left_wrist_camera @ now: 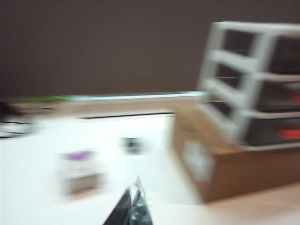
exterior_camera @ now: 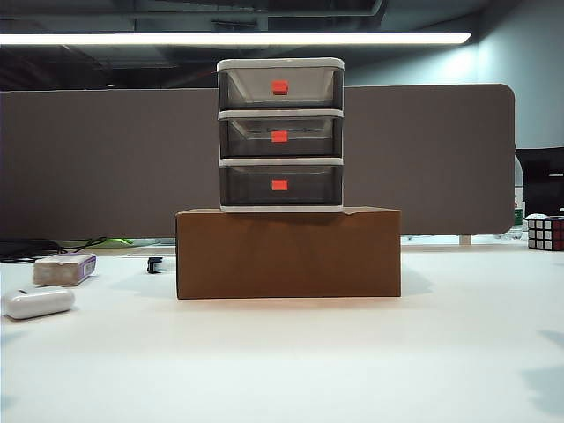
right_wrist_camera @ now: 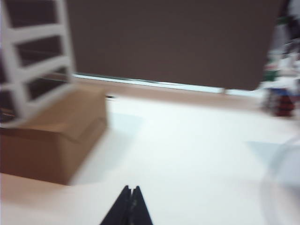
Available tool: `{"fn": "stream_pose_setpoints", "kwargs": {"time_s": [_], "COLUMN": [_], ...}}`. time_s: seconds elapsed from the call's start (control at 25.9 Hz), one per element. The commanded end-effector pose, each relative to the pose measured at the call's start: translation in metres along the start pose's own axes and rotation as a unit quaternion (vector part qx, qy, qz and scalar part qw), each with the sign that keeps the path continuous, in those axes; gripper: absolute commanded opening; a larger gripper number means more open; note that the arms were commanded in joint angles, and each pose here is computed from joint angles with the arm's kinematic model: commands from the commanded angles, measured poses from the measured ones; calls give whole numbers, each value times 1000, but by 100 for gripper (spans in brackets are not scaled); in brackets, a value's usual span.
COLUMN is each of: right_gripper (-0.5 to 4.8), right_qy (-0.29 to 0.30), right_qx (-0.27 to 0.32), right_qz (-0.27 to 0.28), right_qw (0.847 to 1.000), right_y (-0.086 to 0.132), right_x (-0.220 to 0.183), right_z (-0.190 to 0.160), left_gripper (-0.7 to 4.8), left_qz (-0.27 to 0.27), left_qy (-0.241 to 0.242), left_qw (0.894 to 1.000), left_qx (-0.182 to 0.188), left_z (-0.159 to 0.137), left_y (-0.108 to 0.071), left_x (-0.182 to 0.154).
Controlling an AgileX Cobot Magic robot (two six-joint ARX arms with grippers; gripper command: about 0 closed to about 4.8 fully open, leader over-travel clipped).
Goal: Open the third layer of the drawer on the table, pick up the earphone case on the table and put it in, and finally close the drawer.
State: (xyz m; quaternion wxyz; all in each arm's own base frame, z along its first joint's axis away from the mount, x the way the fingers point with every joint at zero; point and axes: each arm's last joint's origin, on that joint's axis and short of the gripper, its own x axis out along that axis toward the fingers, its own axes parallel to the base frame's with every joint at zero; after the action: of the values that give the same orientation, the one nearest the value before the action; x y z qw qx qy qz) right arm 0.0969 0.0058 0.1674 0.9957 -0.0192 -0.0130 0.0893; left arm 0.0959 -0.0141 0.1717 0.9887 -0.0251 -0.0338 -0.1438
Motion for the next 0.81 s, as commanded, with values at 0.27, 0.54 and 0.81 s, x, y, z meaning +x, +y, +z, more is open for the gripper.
{"fn": "stream_pose_setpoints", "kwargs": {"time_s": [0.27,0.54,0.81], "right_gripper": [-5,-6,-6], "right_qy": [24,42,33], "right_qx": [115,170,168], "right_qz": [193,243,272], "right_qw": [974,954,947], "right_y": [11,15,29], "right_x": [-2,-3,-3], "right_z": [-3,-3,1], "left_gripper": [1,40,153], "left_qz": [-219,-180,-178], "left_qy": [36,88,79], "left_qw": [968,964,966], "left_qx": [-117,-178,-170], "left_z": [1,-9,-8], "left_y": [-13,-12,-30], "left_x": [-3,-3,0]}}
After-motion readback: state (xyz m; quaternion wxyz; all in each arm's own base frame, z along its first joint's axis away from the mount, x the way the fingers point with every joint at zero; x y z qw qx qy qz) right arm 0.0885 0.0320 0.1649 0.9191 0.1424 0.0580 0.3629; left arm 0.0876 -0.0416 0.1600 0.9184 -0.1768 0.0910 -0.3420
